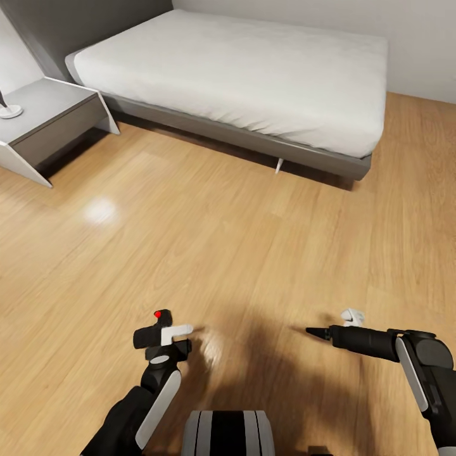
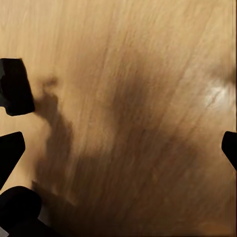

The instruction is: Attach the digital camera to the camera tripod in the bedroom.

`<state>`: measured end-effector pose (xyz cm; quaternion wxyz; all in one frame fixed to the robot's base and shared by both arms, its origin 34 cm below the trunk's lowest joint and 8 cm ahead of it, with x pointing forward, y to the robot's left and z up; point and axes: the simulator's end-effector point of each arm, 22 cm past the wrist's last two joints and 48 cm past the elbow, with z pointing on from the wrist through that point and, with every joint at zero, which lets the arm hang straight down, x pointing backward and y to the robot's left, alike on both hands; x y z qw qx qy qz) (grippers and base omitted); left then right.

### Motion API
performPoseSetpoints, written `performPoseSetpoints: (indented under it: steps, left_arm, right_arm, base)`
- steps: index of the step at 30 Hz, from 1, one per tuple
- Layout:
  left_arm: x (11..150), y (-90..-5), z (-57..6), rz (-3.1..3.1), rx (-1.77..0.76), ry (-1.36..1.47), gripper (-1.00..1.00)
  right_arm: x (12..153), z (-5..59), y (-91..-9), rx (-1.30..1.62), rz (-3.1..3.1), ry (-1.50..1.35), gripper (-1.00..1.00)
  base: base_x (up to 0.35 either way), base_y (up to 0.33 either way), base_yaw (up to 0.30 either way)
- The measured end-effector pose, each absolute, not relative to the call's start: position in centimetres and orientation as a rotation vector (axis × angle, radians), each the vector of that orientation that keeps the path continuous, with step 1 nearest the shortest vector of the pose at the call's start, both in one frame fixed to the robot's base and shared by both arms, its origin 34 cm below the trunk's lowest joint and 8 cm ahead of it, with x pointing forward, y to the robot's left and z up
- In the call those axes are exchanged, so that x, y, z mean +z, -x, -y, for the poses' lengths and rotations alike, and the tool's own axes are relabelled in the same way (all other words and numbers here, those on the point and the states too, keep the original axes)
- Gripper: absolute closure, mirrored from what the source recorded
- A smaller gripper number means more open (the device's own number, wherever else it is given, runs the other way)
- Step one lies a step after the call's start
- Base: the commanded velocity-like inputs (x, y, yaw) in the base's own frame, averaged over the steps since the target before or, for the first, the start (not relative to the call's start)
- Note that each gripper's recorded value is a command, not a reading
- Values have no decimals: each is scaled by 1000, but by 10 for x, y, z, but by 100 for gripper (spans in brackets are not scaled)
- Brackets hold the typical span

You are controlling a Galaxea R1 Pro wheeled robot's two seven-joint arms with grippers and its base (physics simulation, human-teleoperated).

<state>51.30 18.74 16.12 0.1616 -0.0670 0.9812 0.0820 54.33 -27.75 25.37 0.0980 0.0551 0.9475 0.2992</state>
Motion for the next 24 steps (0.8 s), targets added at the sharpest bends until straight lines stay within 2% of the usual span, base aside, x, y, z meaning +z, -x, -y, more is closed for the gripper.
performPoseSetpoints:
  steps: [24]
  left_arm:
    - [135, -480, -215, -2877, 320, 217, -100]
  right_arm:
    - [247, 287, -542, 811, -2830, -171, -100]
  base:
    - [0, 0, 0]
